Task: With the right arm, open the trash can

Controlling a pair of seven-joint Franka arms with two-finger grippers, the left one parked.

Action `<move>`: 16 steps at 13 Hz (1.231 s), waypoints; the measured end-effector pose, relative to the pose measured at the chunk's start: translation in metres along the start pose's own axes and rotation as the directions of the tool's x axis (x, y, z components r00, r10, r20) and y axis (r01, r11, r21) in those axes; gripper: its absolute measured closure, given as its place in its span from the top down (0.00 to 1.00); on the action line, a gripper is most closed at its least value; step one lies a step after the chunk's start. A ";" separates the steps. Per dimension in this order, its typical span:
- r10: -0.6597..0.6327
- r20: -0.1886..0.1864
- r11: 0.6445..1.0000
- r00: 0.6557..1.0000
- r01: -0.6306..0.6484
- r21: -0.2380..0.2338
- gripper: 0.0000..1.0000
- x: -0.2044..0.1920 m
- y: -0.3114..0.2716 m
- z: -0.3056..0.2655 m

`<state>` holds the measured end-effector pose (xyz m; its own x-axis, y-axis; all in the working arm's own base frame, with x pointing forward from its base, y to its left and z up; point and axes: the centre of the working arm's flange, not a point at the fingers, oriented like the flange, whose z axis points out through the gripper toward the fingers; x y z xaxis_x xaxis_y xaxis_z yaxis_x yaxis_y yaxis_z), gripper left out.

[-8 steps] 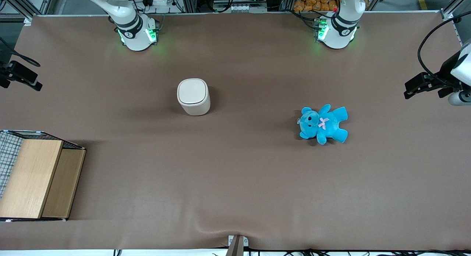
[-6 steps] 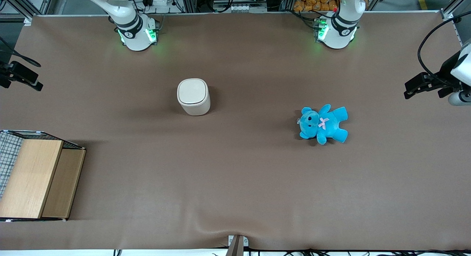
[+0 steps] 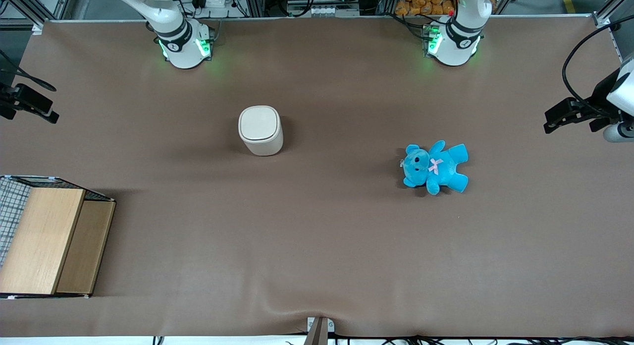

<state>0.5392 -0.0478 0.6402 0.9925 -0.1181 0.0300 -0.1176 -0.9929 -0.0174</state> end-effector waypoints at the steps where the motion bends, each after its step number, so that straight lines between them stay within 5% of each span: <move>1: -0.004 0.004 1.000 1.000 0.004 0.000 1.00 0.001 -0.002 0.002; 9: -0.082 0.115 0.997 0.990 0.082 0.001 1.00 0.008 -0.046 0.041; 12: -0.095 0.137 0.995 0.986 0.091 0.040 1.00 0.012 -0.058 0.052; 14: -0.109 0.150 0.992 0.983 0.097 0.086 0.94 0.012 -0.070 0.057; 16: -0.132 0.166 0.988 0.977 0.115 0.105 0.73 0.011 -0.088 0.064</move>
<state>0.5630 0.0388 0.5780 0.9908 0.0178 -0.1343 0.0017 -0.9929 -0.1188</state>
